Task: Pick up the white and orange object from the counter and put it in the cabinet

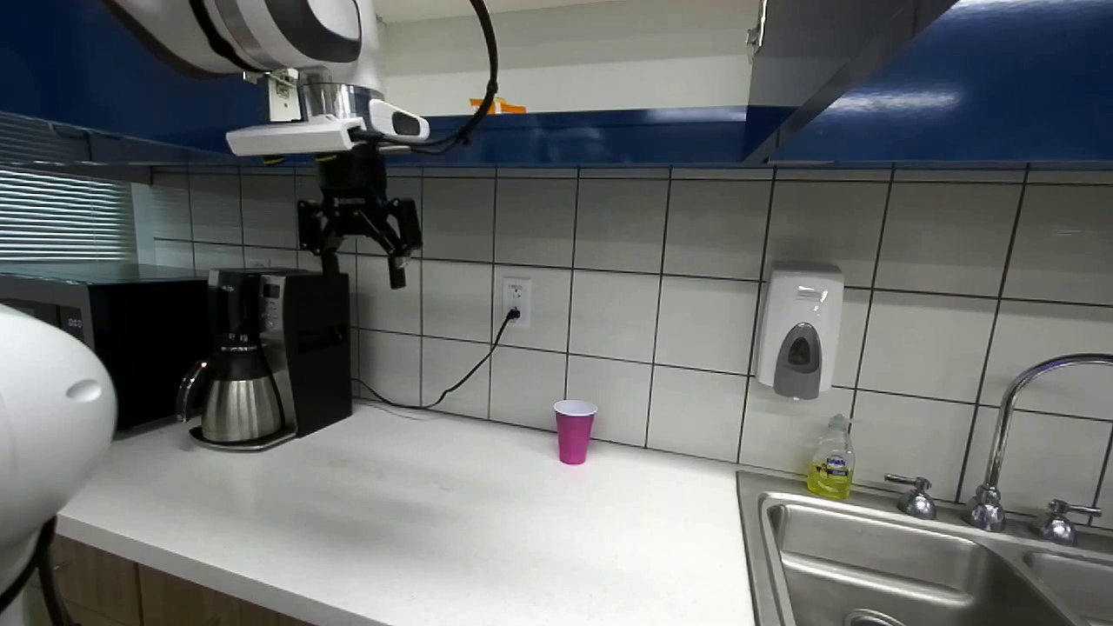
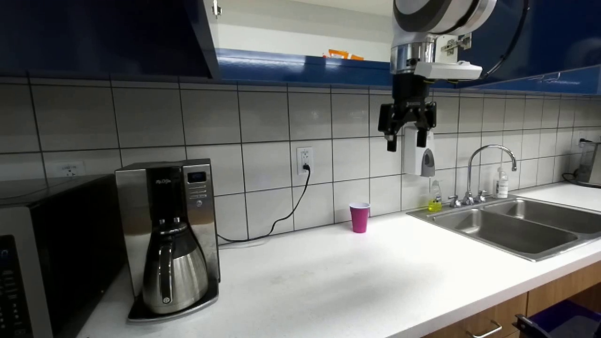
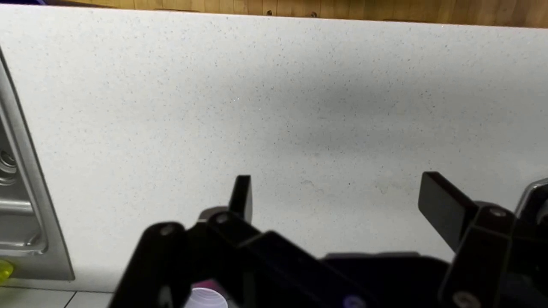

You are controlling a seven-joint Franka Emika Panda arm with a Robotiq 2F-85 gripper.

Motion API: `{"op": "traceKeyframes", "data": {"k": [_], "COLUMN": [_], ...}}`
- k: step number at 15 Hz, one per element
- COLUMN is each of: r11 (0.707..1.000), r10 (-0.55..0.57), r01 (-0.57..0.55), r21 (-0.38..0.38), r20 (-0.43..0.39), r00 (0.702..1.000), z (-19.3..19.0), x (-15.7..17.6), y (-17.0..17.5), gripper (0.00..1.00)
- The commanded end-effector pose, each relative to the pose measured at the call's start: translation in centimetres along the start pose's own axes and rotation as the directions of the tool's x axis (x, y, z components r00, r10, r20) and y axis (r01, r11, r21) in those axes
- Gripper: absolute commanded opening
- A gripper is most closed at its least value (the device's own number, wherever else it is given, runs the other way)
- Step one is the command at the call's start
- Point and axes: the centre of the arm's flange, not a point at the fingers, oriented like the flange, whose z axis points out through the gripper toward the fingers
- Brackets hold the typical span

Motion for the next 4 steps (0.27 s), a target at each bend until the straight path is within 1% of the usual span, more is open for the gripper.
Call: {"op": "traceKeyframes", "data": {"k": [1, 4], "r11": [1.000, 1.000], "r10": [0.000, -0.001], "r01": [0.000, 0.001], "r21": [0.000, 0.000], "r20": [0.012, 0.020], "r00": [1.000, 1.000], "z": [0.57, 0.95], "x": [-0.21, -0.30], "y": [0.00, -0.03], "gripper": [1.00, 1.00]}}
